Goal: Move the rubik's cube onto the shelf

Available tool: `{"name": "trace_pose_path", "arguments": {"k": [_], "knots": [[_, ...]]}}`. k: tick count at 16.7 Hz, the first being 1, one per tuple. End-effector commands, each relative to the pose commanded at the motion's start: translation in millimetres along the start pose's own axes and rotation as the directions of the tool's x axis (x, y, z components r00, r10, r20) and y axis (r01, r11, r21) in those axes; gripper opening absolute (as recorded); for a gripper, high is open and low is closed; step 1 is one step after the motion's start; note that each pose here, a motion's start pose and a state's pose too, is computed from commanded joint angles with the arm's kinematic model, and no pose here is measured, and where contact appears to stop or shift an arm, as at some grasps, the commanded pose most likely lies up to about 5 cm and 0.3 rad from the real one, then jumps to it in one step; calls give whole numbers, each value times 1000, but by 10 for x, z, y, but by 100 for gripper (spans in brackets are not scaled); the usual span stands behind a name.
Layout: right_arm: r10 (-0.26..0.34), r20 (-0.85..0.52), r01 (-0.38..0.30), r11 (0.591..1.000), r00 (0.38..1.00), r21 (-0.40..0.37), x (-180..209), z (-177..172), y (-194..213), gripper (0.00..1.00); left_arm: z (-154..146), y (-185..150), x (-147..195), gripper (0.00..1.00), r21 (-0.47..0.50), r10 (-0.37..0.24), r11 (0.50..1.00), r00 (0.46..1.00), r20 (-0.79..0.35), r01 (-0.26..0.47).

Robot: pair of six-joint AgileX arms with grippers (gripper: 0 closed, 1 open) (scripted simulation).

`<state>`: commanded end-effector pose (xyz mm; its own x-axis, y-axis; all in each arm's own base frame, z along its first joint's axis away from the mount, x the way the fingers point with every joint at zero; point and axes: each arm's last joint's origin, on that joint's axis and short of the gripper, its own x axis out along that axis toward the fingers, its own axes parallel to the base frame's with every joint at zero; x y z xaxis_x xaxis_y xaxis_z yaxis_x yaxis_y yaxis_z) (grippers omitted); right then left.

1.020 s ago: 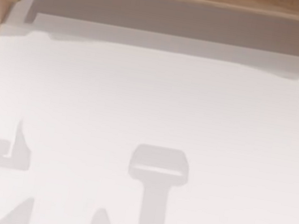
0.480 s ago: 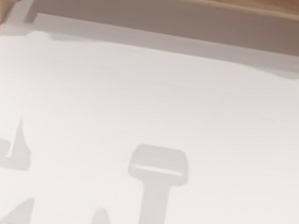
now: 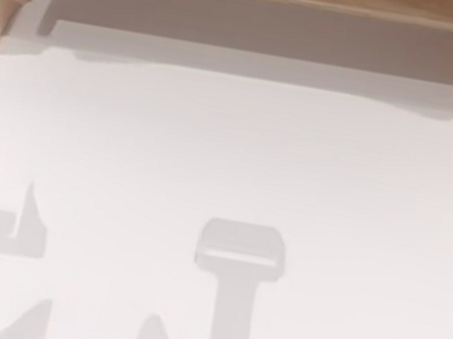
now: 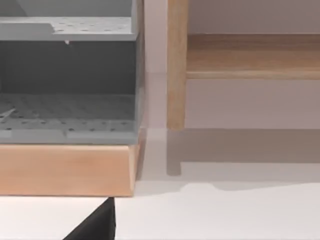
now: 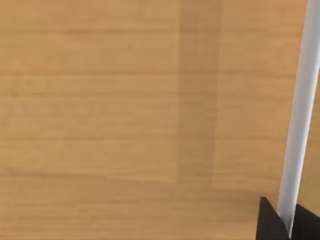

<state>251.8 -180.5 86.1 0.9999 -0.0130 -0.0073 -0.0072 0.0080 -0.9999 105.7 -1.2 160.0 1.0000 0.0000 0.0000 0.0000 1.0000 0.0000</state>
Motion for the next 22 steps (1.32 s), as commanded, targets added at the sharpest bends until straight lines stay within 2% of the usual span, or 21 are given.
{"name": "trace_pose_path", "arguments": {"k": [6,19,22], "knots": [[-1,0,1,1000,1000,-1,-112,9,-4,0,0,0,0,100,0,0,1000,1000,0,0],[-1,0,1,1000,1000,-1,-112,9,-4,98,0,0,0,100,0,0,1000,1000,0,0],[-1,0,1,1000,1000,-1,-112,9,-4,100,0,0,0,100,0,0,1000,1000,0,0]]}}
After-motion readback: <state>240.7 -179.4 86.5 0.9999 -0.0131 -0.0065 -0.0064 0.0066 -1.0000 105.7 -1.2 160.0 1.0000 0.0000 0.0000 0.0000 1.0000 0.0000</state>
